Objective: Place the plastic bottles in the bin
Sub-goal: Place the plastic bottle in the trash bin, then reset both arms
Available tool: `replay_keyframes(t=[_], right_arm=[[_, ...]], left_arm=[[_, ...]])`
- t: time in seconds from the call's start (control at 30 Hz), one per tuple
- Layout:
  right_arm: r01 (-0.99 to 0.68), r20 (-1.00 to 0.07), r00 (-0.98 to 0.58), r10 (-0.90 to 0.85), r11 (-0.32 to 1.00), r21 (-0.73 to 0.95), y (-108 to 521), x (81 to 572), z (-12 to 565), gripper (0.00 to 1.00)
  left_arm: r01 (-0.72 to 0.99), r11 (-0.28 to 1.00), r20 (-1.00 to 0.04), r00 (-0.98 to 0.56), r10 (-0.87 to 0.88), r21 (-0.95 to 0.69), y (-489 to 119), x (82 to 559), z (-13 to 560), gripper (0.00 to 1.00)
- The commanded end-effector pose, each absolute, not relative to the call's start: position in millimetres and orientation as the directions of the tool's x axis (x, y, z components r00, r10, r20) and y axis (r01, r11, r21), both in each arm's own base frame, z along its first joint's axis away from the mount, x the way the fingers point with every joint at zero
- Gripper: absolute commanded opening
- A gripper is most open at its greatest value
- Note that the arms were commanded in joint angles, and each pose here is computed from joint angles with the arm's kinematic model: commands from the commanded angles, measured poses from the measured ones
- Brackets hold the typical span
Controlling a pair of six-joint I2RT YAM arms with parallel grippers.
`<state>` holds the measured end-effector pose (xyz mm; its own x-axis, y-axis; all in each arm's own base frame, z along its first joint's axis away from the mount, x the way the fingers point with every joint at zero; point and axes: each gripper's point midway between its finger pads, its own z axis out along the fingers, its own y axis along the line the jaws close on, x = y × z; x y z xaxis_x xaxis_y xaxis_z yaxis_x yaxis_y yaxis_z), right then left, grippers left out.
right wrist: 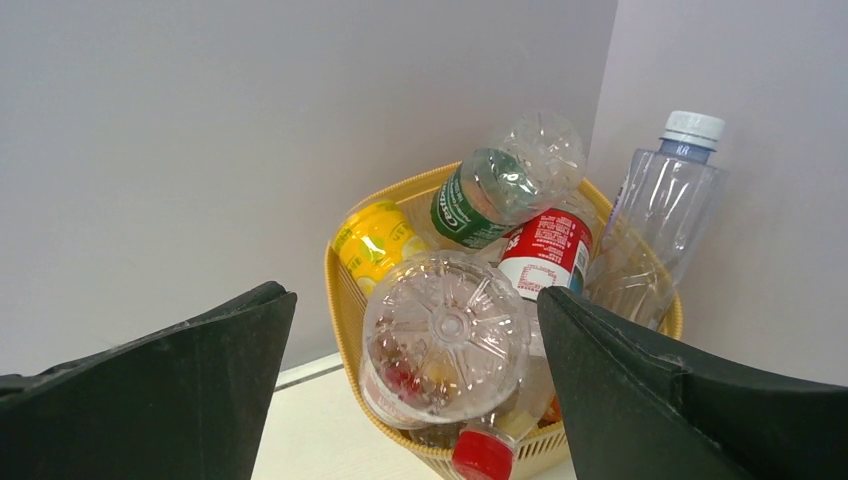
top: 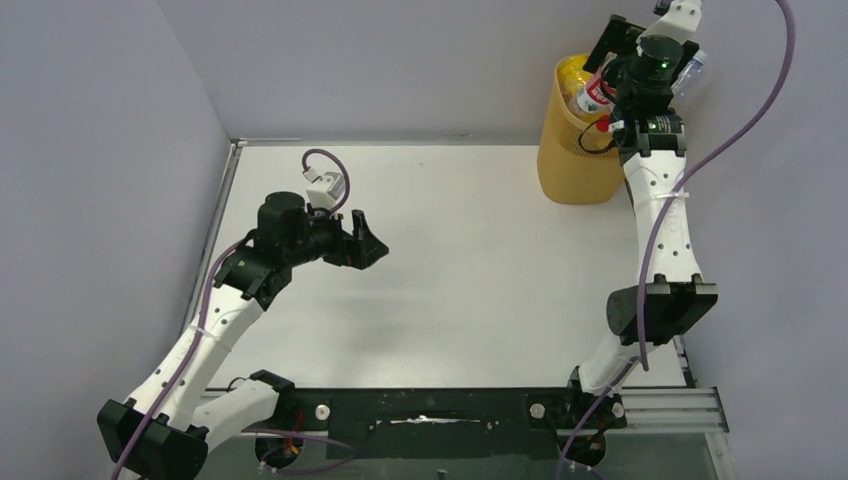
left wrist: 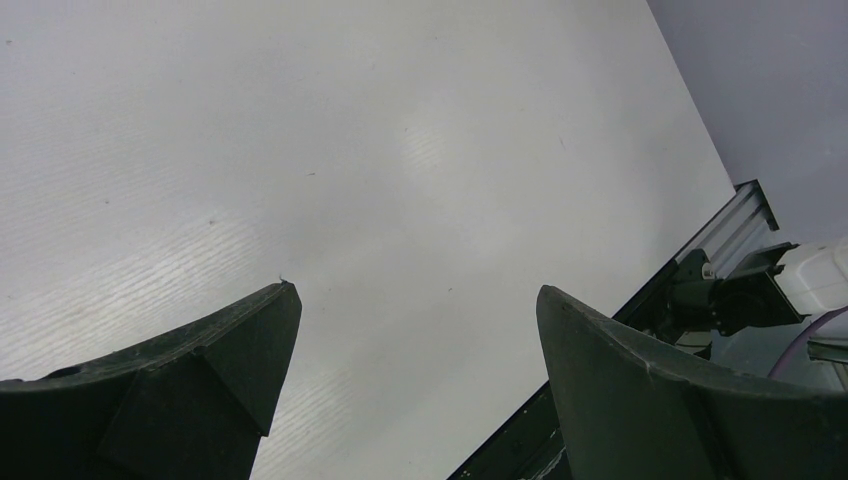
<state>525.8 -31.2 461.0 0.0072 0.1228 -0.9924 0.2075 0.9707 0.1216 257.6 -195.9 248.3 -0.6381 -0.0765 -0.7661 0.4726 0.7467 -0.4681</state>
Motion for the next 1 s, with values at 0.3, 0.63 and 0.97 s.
replay_keyframes(t=[0.3,0.63,0.97], right_arm=[[0.158,-0.977,0.150,0.152,0.972,0.175,-26,437,540,0.98],[0.105,-0.981,0.072,0.179,0.977,0.185,-13,349,507,0.98],[0.112,-0.976,-0.007,0.216,0.970,0.214,-10,271,456,0.98]], left_arm=[[0.509,0.736,-0.824,-0.555,-0.115,-0.446,-192,258,290,0.90],[0.538,0.679,-0.803,-0.582,-0.130,-0.500,-200,244,295,0.90],[0.583,0.585,-0.787,-0.595,-0.166,-0.564,-202,205,305,0.90]])
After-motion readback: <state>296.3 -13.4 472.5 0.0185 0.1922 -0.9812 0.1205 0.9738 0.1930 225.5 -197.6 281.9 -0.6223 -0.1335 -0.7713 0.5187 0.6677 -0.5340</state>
